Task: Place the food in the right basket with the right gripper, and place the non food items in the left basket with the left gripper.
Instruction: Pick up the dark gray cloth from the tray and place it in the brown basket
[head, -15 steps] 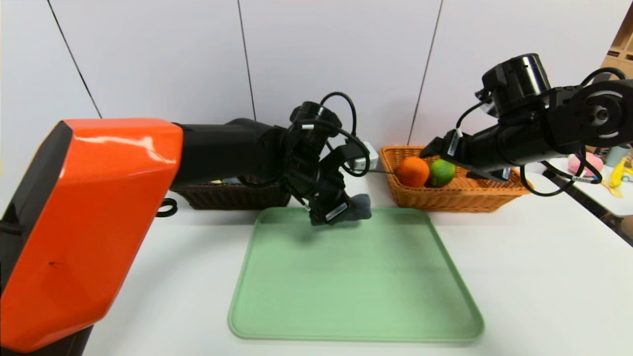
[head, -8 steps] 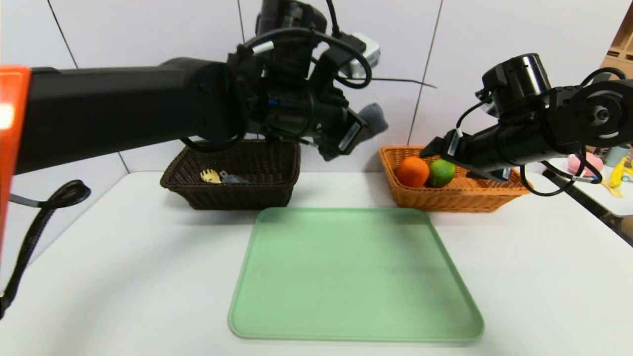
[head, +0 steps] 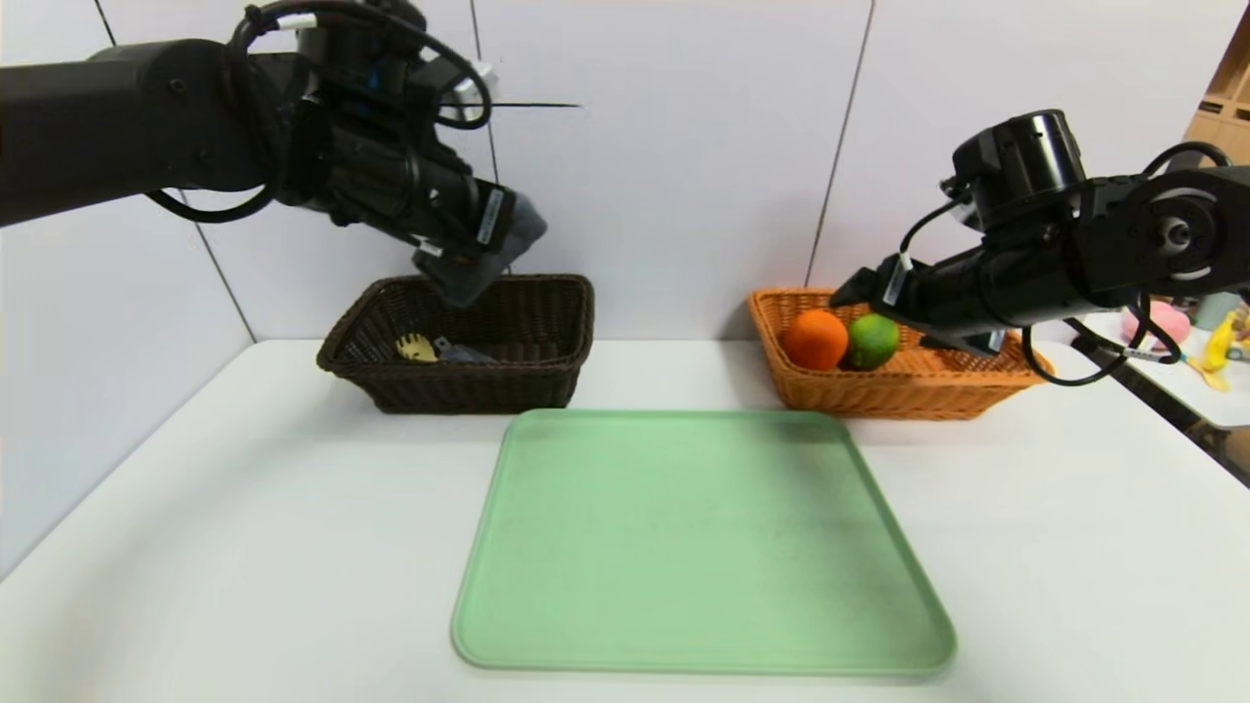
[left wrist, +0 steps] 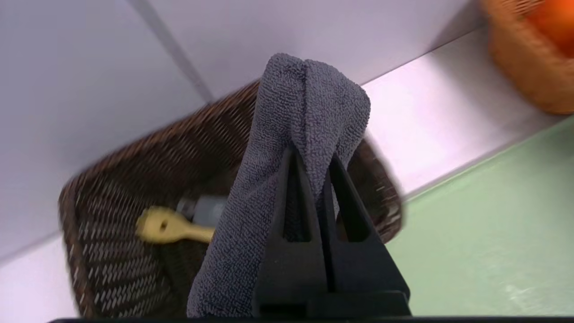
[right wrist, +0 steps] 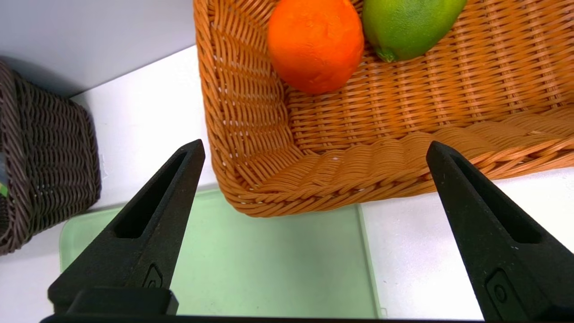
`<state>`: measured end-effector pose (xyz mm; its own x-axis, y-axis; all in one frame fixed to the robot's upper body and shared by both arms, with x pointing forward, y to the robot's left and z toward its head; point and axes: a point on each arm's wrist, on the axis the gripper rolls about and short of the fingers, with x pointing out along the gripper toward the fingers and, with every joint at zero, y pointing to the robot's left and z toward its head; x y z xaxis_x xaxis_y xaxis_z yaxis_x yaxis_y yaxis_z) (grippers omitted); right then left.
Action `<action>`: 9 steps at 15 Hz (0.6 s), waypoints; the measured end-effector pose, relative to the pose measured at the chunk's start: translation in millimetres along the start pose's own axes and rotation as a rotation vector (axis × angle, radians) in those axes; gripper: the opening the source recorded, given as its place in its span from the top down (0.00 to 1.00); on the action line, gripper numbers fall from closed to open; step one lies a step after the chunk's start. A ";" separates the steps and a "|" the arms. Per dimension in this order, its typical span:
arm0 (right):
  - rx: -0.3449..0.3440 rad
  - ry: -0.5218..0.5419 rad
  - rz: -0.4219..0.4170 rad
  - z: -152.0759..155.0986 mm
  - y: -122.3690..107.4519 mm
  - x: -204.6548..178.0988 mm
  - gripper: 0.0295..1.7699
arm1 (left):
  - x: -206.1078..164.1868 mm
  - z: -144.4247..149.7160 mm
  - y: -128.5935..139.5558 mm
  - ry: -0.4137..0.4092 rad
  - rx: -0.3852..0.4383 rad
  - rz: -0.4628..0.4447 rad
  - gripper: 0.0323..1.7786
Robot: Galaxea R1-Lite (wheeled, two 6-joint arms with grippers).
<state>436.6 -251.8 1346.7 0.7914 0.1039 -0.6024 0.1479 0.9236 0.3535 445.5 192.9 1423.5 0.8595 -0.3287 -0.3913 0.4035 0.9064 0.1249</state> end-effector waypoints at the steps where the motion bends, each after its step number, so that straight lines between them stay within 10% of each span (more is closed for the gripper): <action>1: 0.001 0.001 -0.002 0.0 -0.8 0.4 0.04 | 3.6 -8.1 15.7 0.045 -0.048 0.037 0.98; 9: -0.009 0.004 -0.010 -1.0 -1.0 3.2 0.04 | 48.8 -46.0 69.1 0.137 -0.147 0.148 0.98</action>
<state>438.5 -252.0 1343.7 0.7874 0.0966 -0.6089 0.1503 0.9278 0.3416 500.9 251.7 1371.1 0.8512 -0.1591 -0.5002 0.2175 0.9742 0.0602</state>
